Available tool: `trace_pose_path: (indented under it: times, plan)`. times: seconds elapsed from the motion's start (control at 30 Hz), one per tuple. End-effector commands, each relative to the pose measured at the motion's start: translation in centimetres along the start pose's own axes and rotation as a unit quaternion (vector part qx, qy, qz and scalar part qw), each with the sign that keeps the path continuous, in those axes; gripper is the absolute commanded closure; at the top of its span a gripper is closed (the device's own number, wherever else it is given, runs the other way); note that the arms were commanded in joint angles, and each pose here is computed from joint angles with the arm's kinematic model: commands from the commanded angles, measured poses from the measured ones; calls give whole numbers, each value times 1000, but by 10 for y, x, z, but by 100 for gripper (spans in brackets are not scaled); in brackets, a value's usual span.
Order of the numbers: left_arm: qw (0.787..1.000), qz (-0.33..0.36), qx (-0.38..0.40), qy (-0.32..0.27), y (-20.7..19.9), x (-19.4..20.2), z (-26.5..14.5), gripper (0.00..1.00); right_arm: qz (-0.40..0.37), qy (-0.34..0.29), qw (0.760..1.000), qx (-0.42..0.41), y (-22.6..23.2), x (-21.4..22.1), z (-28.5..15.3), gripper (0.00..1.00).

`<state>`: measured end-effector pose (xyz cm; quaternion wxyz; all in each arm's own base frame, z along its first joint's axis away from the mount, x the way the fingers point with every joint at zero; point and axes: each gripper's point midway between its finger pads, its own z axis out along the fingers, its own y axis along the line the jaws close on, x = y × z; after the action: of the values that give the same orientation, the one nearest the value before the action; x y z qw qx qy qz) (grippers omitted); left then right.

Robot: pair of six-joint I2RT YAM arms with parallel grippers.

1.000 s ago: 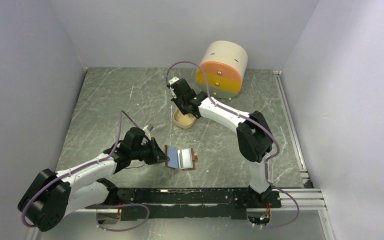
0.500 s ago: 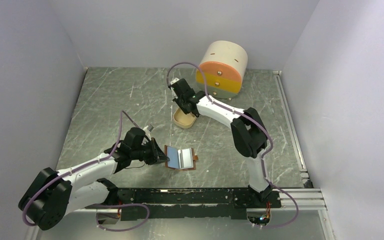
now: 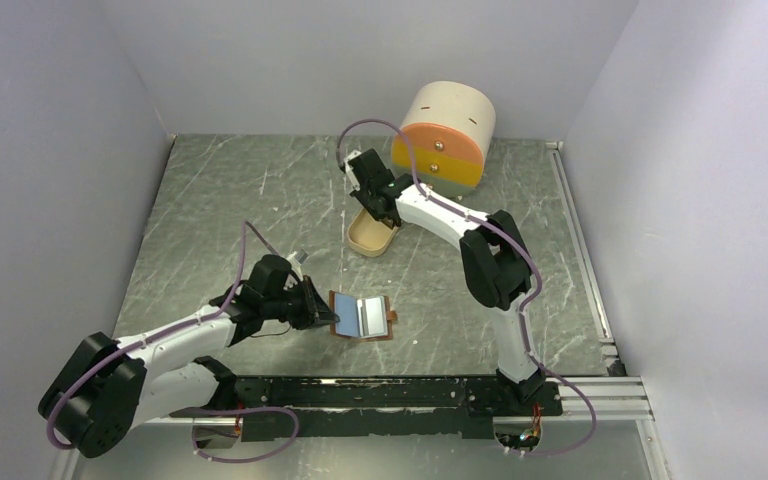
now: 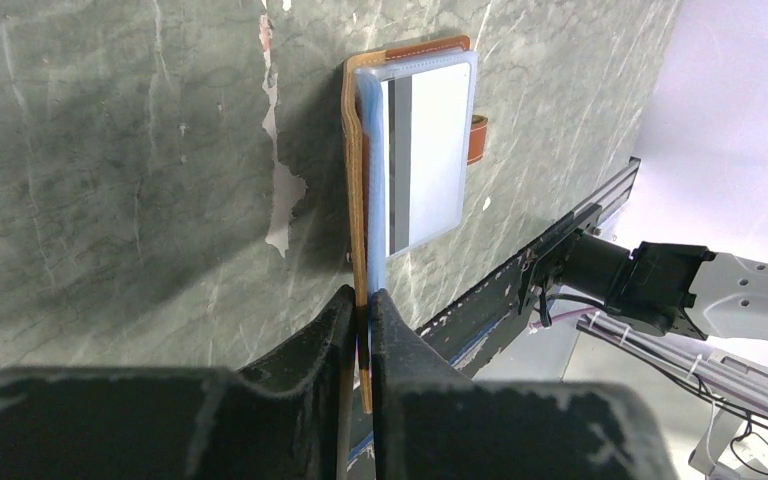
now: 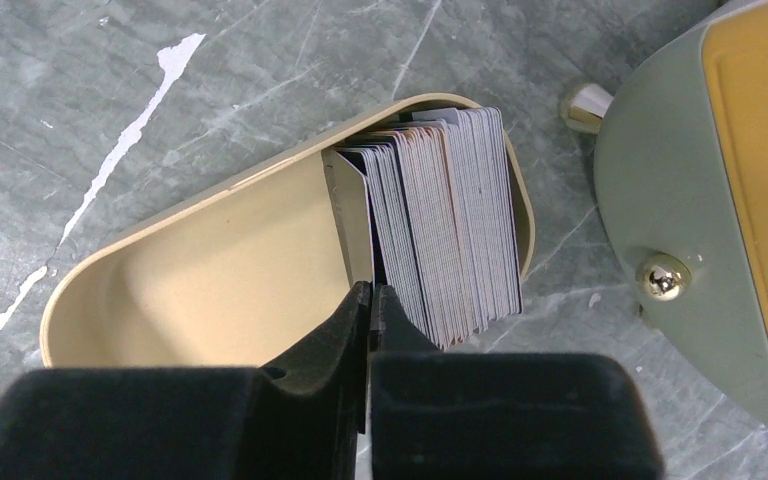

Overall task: Put the credit cards into the card holder
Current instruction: Pick up the credit card from the storage box.

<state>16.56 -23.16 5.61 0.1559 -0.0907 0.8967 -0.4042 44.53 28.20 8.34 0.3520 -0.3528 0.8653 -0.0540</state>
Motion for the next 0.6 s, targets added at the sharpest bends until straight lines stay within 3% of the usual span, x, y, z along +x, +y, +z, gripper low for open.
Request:
trace_pose_path:
  times: [0.0, 0.1, 0.23, 0.4, 0.57]
  plan:
    - [1000, 11, 15, -5, -8, -5, 0, 86, -4, -13, 1000, 11, -12, -12, -4, 94]
    - [1000, 11, 15, -6, -7, -4, 0, 86, -3, -13, 1000, 13, -13, -12, -5, 92]
    - [1000, 11, 16, -8, -7, -5, -1, 86, 1, -20, 1000, 2, -11, -17, -10, 100]
    - [1000, 8, 5, -7, -3, -4, 0, 86, 18, -26, 999, -39, -1, -22, -28, 100]
    - [1000, 4, -18, -4, 7, -4, 3, 78, 52, -38, 996, -64, 5, -21, -53, 100]
